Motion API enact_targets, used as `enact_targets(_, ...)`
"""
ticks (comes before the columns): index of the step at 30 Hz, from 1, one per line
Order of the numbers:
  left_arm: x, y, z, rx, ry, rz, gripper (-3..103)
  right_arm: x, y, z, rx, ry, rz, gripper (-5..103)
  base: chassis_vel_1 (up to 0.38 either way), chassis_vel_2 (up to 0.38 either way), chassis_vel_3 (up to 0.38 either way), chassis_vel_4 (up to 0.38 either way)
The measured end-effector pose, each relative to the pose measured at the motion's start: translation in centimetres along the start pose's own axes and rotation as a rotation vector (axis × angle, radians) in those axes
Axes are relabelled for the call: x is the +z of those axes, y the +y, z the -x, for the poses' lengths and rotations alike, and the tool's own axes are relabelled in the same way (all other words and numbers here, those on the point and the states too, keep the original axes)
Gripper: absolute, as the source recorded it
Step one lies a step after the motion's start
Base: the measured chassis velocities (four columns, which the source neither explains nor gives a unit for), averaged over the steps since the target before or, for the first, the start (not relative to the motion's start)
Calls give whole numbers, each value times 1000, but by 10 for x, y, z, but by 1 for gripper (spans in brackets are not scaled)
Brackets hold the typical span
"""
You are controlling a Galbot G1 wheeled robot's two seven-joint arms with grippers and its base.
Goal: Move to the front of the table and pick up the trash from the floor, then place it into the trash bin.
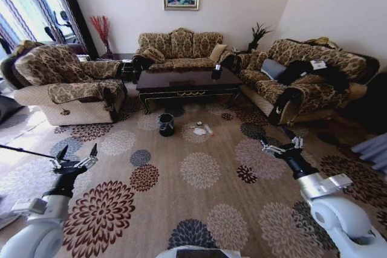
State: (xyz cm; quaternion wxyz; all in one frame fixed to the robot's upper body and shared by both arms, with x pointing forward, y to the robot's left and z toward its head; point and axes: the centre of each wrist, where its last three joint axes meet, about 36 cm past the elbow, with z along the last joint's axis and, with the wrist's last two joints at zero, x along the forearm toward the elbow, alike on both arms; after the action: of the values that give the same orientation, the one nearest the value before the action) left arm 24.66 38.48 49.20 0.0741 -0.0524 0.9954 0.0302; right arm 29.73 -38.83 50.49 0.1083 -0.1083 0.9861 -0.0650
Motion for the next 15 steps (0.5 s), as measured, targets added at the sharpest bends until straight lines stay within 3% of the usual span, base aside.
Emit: enact_targets(15, -2, 0, 0, -5, -21, -2, 100, -1, 0, 0, -3, -9, -4, 100, 0, 0, 0, 0)
